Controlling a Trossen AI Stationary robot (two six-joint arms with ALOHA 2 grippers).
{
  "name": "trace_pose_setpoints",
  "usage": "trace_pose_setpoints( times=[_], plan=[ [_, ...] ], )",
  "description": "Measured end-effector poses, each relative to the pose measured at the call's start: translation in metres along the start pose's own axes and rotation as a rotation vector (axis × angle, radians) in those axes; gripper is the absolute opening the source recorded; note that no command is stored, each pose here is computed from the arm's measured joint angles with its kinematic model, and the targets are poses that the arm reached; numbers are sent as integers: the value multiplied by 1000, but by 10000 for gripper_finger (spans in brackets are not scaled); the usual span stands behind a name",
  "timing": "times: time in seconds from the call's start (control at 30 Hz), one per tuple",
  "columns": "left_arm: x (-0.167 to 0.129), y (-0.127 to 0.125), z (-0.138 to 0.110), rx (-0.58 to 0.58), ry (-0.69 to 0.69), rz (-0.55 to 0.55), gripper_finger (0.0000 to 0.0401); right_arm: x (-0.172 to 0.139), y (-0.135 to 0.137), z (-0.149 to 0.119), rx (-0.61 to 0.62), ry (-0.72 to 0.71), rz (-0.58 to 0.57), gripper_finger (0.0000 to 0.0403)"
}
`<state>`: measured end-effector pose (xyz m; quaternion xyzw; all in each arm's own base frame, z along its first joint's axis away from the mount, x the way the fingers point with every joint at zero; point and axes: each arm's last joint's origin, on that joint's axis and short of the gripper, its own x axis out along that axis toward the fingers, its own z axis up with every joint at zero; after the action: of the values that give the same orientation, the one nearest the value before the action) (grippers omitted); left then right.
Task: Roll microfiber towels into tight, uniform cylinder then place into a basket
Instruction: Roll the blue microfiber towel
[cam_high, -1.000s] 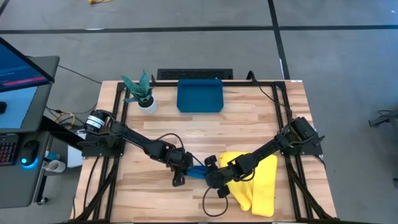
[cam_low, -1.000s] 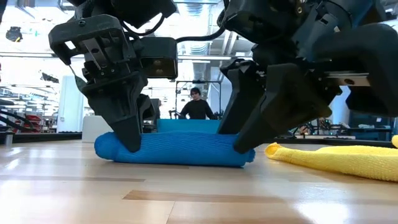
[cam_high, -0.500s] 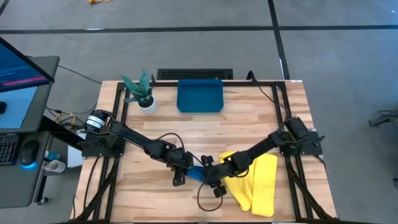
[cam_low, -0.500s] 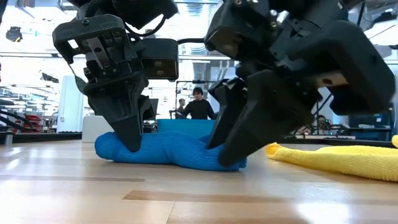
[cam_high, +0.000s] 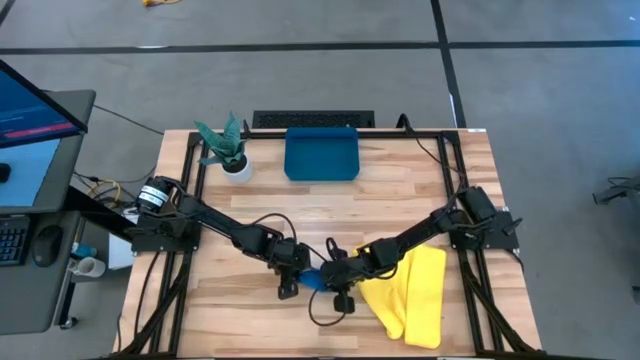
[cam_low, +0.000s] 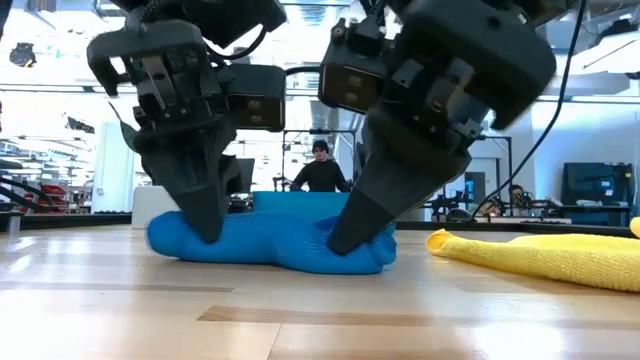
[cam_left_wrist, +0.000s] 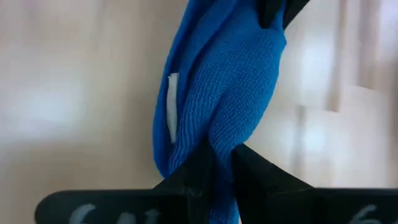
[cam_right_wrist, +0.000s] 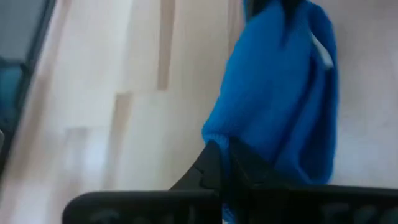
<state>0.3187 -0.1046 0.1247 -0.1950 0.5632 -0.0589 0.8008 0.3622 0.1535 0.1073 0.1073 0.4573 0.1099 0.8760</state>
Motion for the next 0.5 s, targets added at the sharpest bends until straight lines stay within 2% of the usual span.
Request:
trace_pose_setpoints(
  times=[0.2, 0.5],
  plan=[
    [1, -10, -5, -67, 68, -115, 34, 1, 11, -1, 140, -27, 29, 32],
    [2, -13, -7, -70, 92, -140, 34, -2, 16, 2, 182, -61, 61, 19]
  ],
)
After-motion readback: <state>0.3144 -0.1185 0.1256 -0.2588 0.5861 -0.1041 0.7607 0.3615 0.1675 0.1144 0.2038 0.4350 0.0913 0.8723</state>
